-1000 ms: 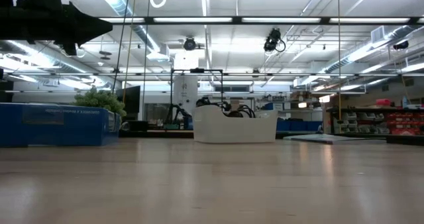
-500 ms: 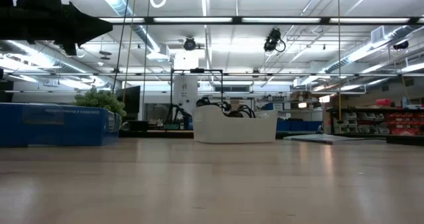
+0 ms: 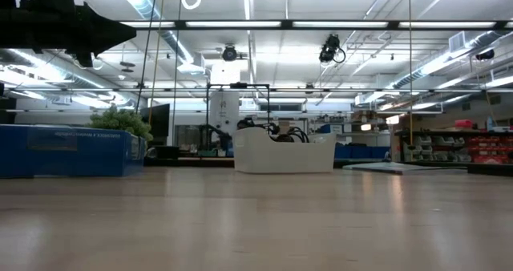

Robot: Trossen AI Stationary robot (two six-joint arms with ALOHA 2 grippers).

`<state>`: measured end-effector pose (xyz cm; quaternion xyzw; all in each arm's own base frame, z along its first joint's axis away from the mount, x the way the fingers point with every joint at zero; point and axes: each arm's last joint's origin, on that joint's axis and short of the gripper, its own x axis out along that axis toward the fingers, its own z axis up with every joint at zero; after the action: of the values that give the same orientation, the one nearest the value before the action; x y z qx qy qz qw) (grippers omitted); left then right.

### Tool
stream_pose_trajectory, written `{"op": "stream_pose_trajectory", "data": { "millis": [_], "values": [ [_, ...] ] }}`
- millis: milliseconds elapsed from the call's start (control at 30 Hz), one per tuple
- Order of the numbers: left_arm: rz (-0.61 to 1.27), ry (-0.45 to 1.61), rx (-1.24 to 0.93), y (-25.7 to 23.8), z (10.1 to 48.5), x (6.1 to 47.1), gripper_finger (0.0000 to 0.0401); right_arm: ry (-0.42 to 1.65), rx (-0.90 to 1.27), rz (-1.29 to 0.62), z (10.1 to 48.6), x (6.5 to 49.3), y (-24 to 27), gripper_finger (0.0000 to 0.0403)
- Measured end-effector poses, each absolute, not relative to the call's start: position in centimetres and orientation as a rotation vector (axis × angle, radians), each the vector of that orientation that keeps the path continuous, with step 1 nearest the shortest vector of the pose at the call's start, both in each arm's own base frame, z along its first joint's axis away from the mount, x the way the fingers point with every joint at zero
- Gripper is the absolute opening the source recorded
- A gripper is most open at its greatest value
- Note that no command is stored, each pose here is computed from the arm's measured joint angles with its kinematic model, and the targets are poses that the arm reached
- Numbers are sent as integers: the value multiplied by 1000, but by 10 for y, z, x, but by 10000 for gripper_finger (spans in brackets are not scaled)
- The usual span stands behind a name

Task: Pick and place USB-C Cables
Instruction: Return to Home Position

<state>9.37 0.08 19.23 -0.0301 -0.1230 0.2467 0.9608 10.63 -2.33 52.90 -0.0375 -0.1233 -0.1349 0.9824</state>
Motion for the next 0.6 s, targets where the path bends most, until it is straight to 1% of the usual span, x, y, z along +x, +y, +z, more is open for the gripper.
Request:
{"op": "stream_pose_trajectory", "data": {
  "millis": [367,600],
  "values": [
    [500,-249,-61,1,192,94,43,-191,-31,-266,521,76,-17,9],
    [500,-250,-61,1,192,94,43,-117,34,-281,503,70,-16,10]
  ]
}}
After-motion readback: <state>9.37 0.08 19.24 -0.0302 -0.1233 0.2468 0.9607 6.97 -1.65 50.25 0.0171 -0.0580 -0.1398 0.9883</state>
